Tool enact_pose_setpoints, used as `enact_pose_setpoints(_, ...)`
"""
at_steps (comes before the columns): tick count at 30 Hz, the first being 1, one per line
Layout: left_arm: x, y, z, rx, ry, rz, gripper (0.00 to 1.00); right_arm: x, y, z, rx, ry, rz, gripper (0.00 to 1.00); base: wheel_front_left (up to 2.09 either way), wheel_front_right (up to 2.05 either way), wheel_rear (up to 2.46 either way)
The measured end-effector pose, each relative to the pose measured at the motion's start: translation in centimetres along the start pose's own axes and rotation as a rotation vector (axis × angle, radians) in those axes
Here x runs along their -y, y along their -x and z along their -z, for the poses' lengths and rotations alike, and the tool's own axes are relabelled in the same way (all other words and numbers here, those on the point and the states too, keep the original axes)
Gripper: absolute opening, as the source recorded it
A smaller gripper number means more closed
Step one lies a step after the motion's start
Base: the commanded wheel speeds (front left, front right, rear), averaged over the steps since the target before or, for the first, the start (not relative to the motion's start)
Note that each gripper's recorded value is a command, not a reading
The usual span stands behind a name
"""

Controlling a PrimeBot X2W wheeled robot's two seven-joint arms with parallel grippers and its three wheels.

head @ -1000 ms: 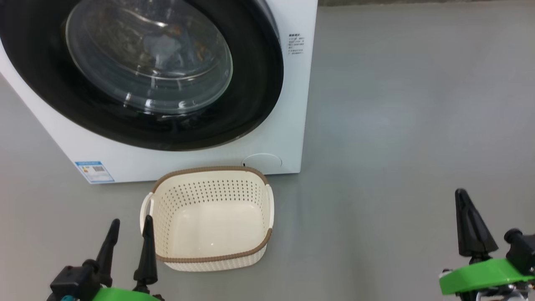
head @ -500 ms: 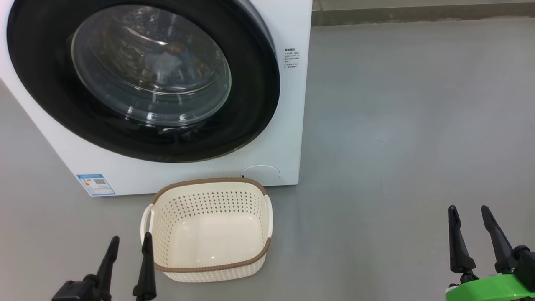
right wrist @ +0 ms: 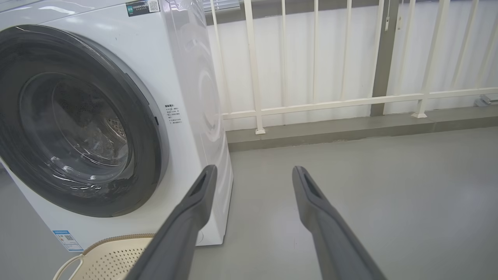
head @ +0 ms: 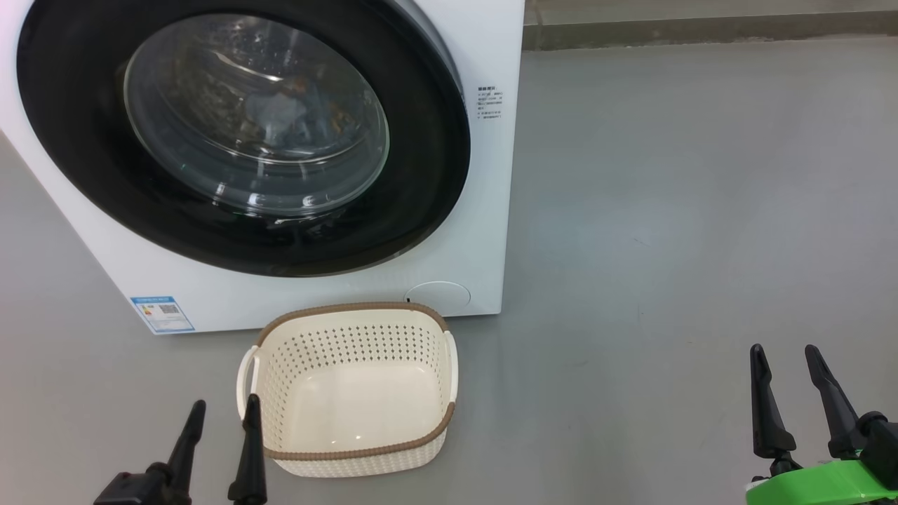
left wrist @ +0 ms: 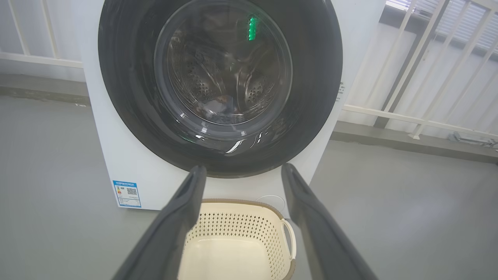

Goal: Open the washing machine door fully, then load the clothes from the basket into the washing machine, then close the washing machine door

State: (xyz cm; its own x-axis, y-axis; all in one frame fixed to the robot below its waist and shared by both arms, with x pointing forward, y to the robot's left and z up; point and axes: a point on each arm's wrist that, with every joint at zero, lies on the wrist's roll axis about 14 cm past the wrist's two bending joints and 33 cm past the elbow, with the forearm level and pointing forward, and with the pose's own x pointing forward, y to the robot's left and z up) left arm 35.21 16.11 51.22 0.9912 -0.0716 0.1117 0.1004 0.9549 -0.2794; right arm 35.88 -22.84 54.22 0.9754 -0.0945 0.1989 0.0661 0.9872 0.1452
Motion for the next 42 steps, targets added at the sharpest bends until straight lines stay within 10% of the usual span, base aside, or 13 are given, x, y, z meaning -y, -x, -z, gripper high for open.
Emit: enact_pose_setpoints(42,0.76,0.02,0.21,-0.010,0.000,0.032,1.00,-0.34,-0.06,0.24,-0.006,-0.009,-0.008,1.00,0.00,0.00,0.00)
